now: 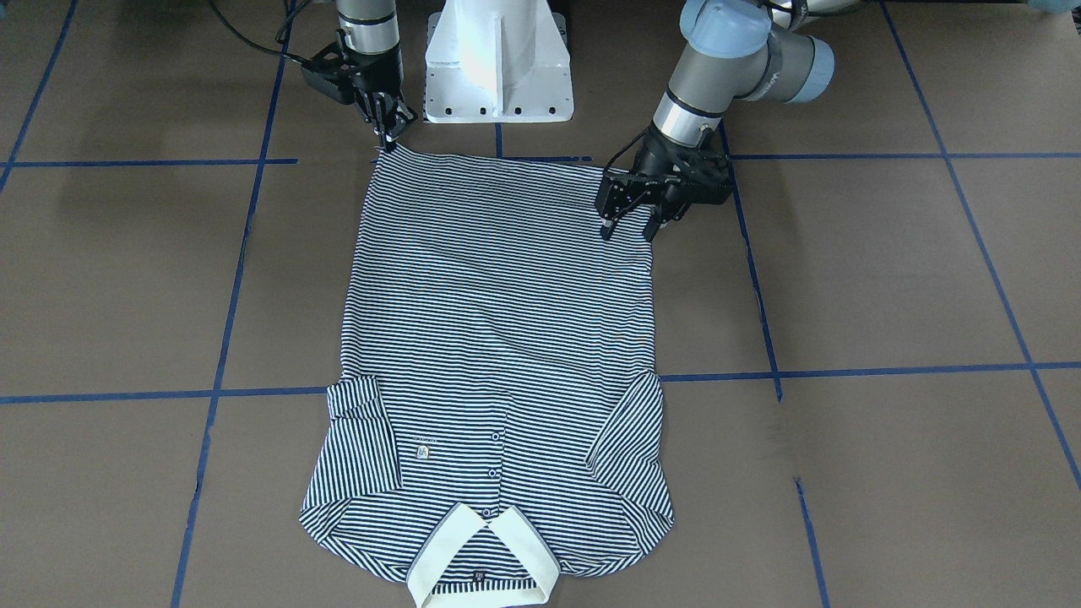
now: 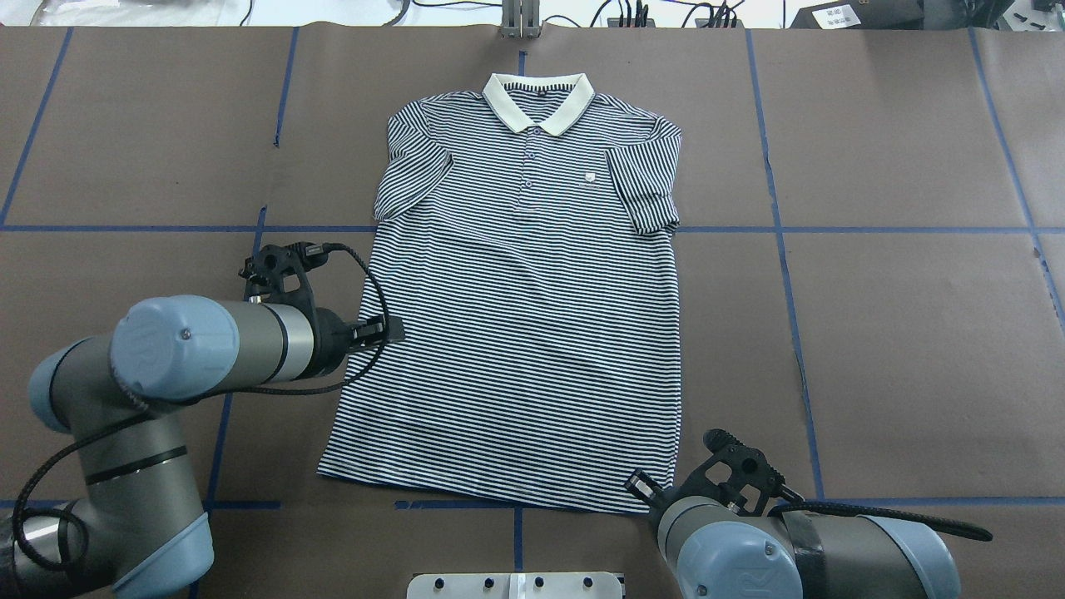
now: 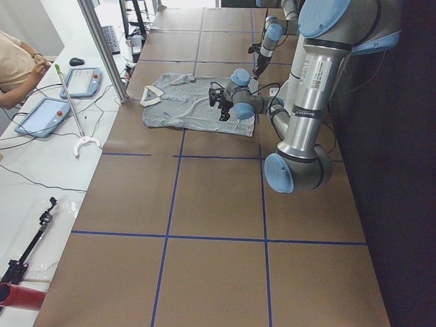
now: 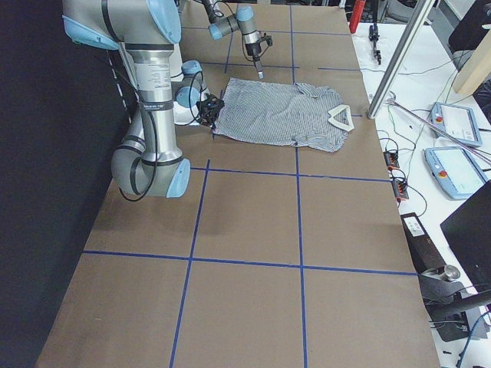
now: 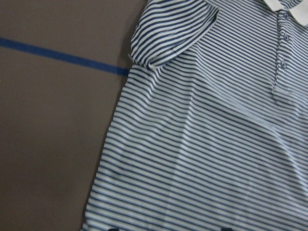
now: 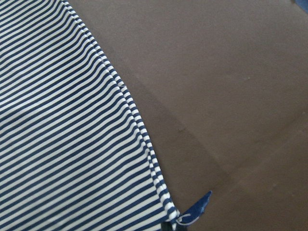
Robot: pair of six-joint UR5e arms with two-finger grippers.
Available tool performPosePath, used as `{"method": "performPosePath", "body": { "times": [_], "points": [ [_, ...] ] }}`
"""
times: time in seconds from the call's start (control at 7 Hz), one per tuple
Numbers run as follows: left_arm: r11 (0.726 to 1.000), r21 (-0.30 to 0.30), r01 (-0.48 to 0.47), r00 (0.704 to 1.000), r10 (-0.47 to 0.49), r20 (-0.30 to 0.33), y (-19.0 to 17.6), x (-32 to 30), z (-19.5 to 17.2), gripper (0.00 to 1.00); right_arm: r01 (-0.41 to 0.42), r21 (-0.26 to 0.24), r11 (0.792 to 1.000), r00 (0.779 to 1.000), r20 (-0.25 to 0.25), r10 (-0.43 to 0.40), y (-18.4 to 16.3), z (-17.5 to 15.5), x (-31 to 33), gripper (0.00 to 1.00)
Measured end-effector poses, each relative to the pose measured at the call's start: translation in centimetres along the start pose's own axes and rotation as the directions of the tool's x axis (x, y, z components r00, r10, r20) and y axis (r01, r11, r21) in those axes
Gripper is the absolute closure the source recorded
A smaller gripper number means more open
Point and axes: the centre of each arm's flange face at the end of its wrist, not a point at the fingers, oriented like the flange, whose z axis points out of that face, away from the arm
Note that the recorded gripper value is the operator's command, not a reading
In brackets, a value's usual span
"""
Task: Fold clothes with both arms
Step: 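Grasp the other hem corner nearest the robot with the left gripper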
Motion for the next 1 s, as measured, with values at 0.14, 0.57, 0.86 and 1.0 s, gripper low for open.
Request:
{"method": "performPosePath", "body": {
  "times": [0.14,0.57,0.86,1.0],
  "points": [
    [1.0,-0.027,0.003,0.999,-0.002,0.045,2.3,-1.2,-0.1,0.24,0.0,-0.001,1.0,1.0,0.0,0.0,0.0,0.0,0.0,1.0],
    [0.996,-0.092,-0.006,0.991,0.019,0.135,6.8,-4.9,0.4,0.28,0.003,-0.002,1.0,1.0,0.0,-0.003,0.1,0.0,0.1,1.0],
    [0.992,-0.125,-0.005,0.987,0.024,0.158,8.8,-5.8,0.8,0.3,0.003,-0.002,1.0,1.0,0.0,-0.003,0.2,0.0,0.1,1.0],
    [0.991,-0.135,-0.003,0.986,0.025,0.167,9.4,-6.1,1.1,0.36,0.003,-0.002,1.0,1.0,0.0,-0.003,0.2,0.0,0.1,1.0]
  ]
}}
